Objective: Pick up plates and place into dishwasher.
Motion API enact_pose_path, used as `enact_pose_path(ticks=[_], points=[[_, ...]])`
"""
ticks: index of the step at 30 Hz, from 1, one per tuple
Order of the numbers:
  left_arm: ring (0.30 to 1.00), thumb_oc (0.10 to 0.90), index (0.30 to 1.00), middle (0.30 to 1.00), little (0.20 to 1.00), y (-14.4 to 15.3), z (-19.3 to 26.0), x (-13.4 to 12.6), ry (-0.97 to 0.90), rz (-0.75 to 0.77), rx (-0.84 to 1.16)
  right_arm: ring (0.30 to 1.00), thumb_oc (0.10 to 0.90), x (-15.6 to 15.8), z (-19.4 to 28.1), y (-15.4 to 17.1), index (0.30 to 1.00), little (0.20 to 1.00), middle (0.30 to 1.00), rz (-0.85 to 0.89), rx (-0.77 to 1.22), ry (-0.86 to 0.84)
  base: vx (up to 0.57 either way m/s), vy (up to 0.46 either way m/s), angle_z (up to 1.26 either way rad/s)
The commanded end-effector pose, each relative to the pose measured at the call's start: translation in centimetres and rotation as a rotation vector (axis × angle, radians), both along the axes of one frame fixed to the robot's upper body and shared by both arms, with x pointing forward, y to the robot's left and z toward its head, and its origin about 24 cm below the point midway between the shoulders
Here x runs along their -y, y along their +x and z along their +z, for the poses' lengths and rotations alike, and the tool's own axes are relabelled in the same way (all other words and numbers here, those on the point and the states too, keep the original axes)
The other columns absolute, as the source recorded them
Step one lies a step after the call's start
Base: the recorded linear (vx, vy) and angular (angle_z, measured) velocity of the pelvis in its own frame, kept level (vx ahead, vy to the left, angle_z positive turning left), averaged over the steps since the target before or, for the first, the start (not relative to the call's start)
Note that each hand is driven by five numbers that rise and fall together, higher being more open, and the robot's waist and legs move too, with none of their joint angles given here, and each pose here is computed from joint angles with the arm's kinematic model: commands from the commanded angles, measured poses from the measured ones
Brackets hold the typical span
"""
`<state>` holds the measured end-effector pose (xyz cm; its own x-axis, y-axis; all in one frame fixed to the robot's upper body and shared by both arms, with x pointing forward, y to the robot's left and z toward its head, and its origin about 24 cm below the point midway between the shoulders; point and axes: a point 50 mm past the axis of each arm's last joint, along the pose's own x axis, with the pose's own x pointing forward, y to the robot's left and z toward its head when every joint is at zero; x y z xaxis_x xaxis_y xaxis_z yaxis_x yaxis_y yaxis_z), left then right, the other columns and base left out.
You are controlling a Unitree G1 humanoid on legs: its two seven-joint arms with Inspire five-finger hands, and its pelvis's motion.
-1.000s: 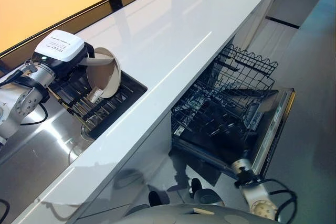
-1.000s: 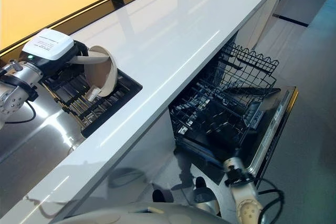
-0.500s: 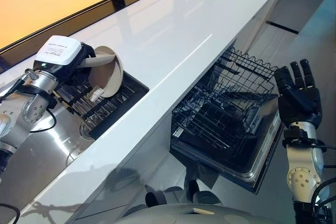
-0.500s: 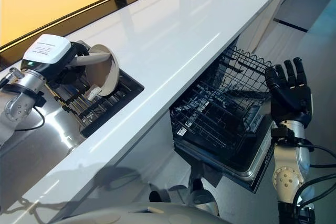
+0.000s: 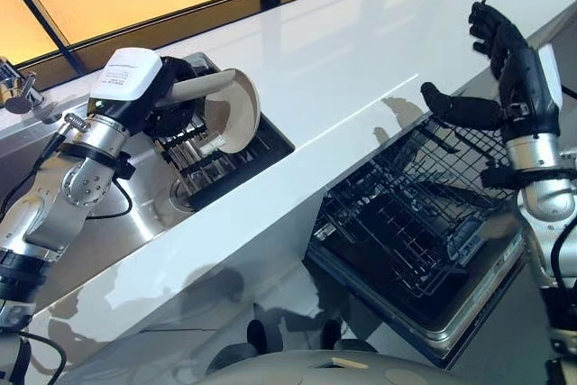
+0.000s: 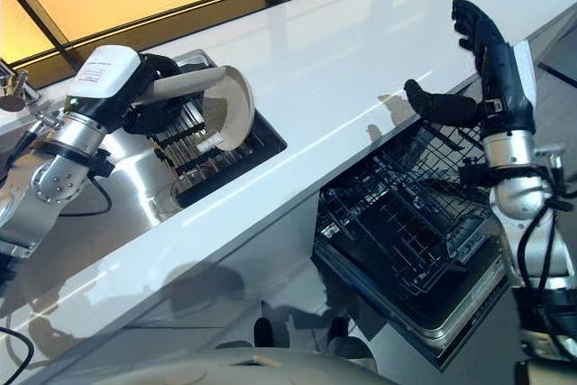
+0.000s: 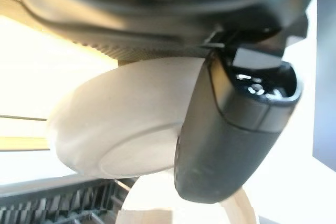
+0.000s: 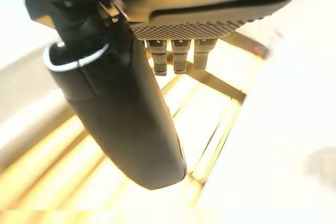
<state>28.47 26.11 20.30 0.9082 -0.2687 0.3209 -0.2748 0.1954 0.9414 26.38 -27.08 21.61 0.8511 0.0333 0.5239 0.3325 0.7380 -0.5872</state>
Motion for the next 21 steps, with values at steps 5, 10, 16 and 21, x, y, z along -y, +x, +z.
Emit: enact_pose_path(ticks=[5,10,16,21], points=[[0.3,0.1,0.3,0.3,0.2,-0.6,9.1,-0.4,0.046,-0.011,0.347,0.9,0.8,-2.2,7.5,0.2,0.9,0.9,0.9,0.05,0.262,-0.169,-0.04,-0.06,0.02],[0.3,0.1,0.3,0.3,0.2,-1.1,9.4,-0.9,0.09,-0.001,0.332,0.9,0.8,-2.4,7.7,0.2,0.9,0.9,0.9,0.064,0.253,-0.187,-0.02,-0.032,0.05],[0.3,0.1,0.3,0.3,0.2,-1.7,10.3,-0.5,0.019,-0.085,0.354,0.9,0.8,-3.6,8.3,0.1,0.9,0.9,0.9,0.151,0.252,-0.256,-0.02,-0.01,0.04],[0.3,0.1,0.3,0.3,0.2,-2.1,11.0,1.4,-0.025,-0.206,0.387,0.9,0.8,-5.3,8.3,0.4,0.9,0.9,0.9,0.265,0.191,-0.332,-0.01,0.001,0.03]])
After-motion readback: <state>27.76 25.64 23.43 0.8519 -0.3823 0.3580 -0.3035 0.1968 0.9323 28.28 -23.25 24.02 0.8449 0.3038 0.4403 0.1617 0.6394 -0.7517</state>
